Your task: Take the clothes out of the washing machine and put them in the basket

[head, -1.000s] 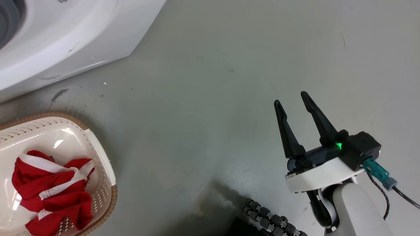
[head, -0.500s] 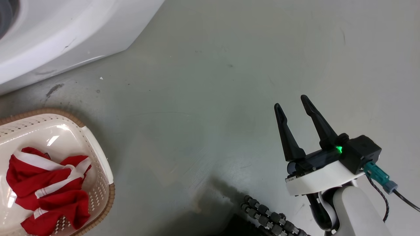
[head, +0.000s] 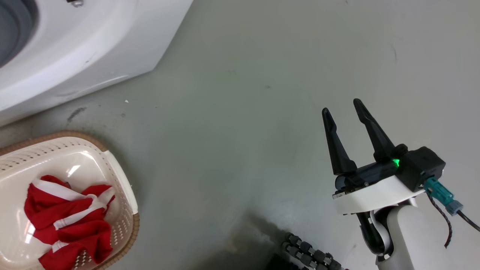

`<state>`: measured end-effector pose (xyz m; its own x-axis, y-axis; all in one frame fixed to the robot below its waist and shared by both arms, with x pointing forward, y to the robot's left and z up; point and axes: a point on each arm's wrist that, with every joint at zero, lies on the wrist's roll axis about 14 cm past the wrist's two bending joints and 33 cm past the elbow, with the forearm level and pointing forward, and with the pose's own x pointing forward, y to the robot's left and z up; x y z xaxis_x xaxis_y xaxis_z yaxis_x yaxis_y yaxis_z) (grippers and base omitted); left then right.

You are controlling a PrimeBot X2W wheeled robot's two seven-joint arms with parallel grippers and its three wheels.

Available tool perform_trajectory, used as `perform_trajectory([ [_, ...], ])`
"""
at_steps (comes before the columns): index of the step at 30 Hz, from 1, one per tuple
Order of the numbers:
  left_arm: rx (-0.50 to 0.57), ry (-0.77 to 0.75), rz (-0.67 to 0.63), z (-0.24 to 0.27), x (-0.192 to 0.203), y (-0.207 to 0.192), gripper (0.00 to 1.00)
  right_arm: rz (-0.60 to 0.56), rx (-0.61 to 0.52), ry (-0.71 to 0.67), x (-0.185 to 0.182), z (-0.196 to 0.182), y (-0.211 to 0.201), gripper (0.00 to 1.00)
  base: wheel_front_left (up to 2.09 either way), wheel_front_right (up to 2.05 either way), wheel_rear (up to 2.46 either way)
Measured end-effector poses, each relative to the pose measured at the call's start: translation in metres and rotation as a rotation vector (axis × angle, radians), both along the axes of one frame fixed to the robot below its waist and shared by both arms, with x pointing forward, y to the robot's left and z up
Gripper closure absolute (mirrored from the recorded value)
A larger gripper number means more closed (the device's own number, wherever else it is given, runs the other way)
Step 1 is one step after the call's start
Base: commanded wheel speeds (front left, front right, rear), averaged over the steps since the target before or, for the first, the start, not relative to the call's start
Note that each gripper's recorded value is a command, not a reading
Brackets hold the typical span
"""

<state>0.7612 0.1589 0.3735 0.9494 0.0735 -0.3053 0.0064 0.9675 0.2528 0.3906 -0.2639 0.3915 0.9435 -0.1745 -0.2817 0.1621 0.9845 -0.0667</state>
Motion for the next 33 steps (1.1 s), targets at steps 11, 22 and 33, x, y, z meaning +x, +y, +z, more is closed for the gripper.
perform_trajectory([
  [11, -0.108, -0.155, -0.014, 0.037, -0.028, -0.004, 1.0, 0.017, -0.021, -0.098, 0.001, 0.033, 0.003, 0.0, 0.0, 0.0, 0.0],
  [22, -0.179, -0.276, -0.025, 0.088, -0.071, -0.005, 1.0, 0.035, -0.012, -0.2, -0.007, 0.068, 0.011, 0.0, 0.0, 0.0, 0.0],
  [33, -0.23, -0.305, -0.042, 0.114, -0.136, -0.002, 1.0, 0.069, 0.008, -0.27, -0.019, 0.099, 0.026, 0.0, 0.0, 0.0, 0.0],
])
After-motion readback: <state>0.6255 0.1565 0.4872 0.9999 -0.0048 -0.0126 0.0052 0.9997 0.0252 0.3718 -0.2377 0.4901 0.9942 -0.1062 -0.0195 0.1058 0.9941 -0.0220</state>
